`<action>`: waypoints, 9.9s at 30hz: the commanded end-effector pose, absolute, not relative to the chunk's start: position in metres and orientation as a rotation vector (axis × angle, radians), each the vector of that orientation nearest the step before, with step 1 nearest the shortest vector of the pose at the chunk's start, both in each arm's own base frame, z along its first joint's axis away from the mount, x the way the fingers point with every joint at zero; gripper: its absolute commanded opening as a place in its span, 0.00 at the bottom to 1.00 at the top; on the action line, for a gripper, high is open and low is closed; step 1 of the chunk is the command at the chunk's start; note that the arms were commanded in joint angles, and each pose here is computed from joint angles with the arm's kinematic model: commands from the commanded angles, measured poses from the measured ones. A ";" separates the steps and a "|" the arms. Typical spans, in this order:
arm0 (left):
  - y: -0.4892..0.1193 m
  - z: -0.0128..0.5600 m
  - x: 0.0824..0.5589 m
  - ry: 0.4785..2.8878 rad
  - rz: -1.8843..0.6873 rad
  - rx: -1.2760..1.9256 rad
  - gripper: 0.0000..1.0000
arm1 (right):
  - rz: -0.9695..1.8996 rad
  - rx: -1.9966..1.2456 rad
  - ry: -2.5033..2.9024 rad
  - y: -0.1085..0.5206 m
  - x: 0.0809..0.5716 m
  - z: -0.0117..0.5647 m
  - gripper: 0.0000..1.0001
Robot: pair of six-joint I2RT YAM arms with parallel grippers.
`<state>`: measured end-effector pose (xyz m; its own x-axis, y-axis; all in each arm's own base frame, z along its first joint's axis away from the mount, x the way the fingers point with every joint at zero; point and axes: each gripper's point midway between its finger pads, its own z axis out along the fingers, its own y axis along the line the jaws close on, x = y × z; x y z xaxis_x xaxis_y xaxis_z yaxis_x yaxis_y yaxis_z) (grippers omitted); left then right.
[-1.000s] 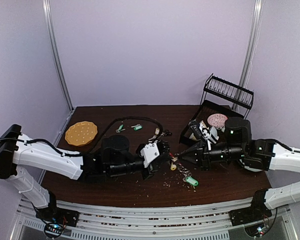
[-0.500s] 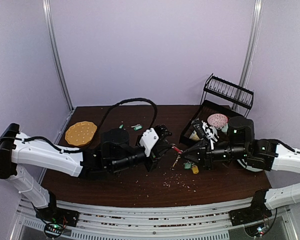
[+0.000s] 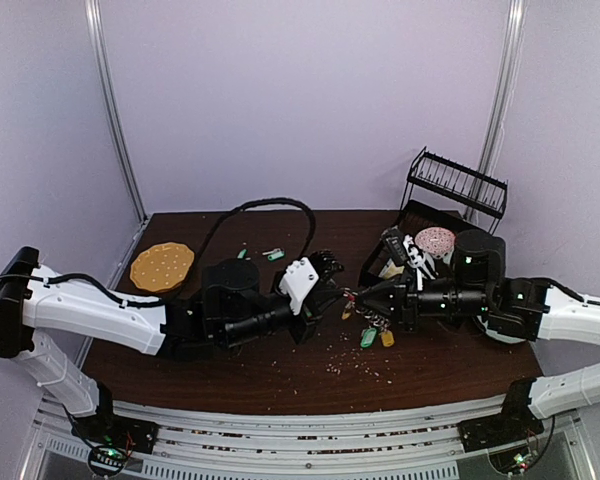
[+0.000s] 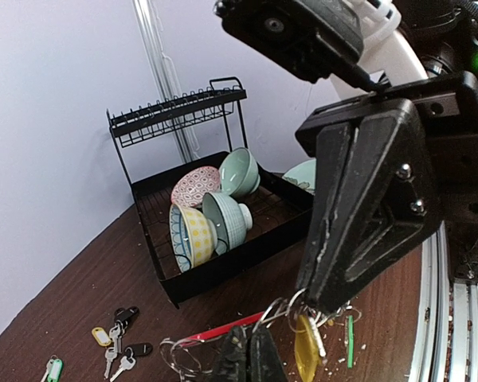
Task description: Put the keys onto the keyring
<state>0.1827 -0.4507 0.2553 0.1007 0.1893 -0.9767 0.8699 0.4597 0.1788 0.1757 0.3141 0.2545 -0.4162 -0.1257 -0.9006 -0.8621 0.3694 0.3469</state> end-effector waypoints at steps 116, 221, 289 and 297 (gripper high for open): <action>-0.369 0.023 0.178 1.701 -0.425 1.517 0.11 | 1.135 -0.813 1.846 0.291 0.184 0.231 0.00; -0.401 0.055 0.209 2.420 -0.869 0.632 0.28 | 1.151 -0.785 1.820 0.282 0.176 0.232 0.00; -0.406 0.033 0.192 2.483 -0.666 0.841 0.13 | 1.148 -0.780 1.806 0.279 0.174 0.237 0.00; -0.403 0.035 0.194 2.482 -0.634 0.836 0.02 | 1.147 -0.774 1.807 0.278 0.174 0.238 0.00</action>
